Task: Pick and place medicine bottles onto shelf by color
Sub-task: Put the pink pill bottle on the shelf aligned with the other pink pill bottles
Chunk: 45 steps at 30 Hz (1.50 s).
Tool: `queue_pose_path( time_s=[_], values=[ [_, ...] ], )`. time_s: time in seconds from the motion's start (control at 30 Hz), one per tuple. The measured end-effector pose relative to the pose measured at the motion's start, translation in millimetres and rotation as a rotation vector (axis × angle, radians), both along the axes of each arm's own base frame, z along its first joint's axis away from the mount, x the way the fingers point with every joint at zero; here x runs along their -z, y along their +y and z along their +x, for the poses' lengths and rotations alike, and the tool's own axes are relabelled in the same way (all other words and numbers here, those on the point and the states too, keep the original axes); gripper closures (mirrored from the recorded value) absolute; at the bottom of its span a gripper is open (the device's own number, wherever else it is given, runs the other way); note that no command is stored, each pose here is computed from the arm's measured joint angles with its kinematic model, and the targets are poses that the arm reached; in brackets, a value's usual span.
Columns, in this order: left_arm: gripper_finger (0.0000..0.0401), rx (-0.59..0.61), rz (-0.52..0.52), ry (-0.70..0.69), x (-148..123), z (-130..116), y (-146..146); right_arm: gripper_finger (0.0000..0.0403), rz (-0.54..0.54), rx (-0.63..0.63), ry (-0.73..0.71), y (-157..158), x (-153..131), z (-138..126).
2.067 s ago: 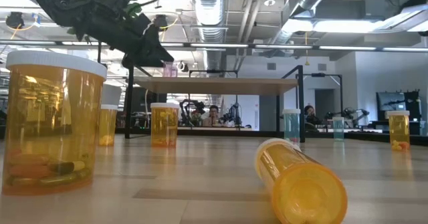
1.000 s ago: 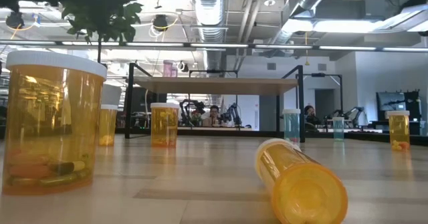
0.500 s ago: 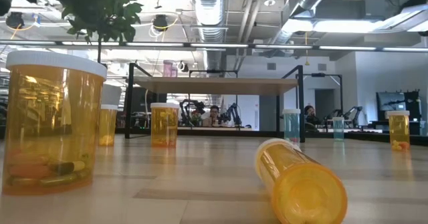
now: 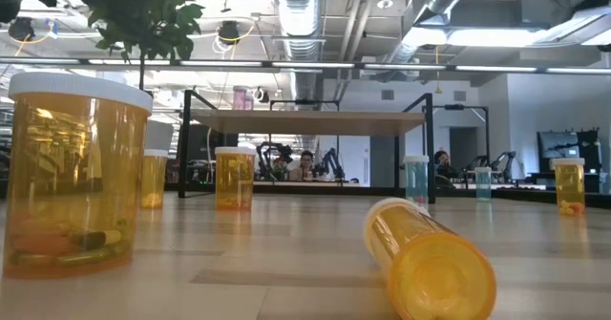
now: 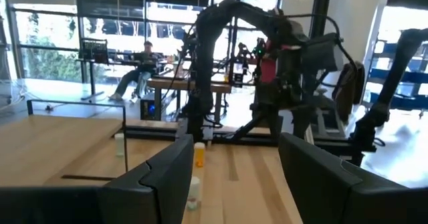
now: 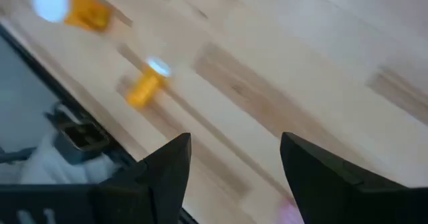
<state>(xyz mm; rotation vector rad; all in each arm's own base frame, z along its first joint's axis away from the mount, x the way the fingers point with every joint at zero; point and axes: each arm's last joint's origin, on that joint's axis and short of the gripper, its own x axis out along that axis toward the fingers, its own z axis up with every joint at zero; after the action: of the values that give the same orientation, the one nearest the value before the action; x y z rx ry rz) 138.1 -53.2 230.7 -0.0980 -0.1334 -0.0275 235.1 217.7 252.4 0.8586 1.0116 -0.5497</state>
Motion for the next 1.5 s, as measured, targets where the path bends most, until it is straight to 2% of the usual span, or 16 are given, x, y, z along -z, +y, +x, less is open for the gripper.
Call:
queue_pose_path(
  time_s=[0.1, 0.27, 0.4, 0.57, 0.73, 0.97, 1.33, 1.5],
  values=[
    [0.0193, 0.002, -0.004, 0.017, 2.4, 2.3, -1.1, 0.0148, -0.019, -0.009, 0.06, 8.1, 2.5, -17.0],
    [0.0193, 0.002, -0.013, 0.031, 5.0, 5.8, -2.7, 0.0148, -0.037, -0.175, 0.071, 28.5, 3.1, -39.0],
    [0.0193, 0.002, -0.019, 0.017, 4.4, 7.5, -3.6, 0.0148, -0.011, -0.162, 0.085, 37.3, 6.9, -46.0],
    [0.0193, 0.005, -0.02, 0.013, 4.1, 7.7, -3.8, 0.0148, -0.02, -0.149, 0.119, 40.5, 15.5, -45.4],
    [0.0193, 0.079, -0.015, -0.015, 1.2, 6.9, -5.6, 0.0148, -0.013, -0.173, 0.202, 43.6, 28.7, -40.2],
    [0.0193, 0.075, 0.002, -0.001, 2.9, 7.3, -5.7, 0.0148, -0.005, -0.191, 0.261, 45.1, 38.6, -35.6],
    [0.0193, 0.074, 0.004, 0.007, 3.6, 7.4, -5.7, 0.0148, 0.007, -0.199, 0.249, 47.8, 38.1, -36.6],
    [0.0193, 0.072, 0.012, 0.028, 5.7, 7.6, -5.8, 0.0148, -0.039, -0.193, 0.186, 55.5, 37.7, -47.4]
  ],
)
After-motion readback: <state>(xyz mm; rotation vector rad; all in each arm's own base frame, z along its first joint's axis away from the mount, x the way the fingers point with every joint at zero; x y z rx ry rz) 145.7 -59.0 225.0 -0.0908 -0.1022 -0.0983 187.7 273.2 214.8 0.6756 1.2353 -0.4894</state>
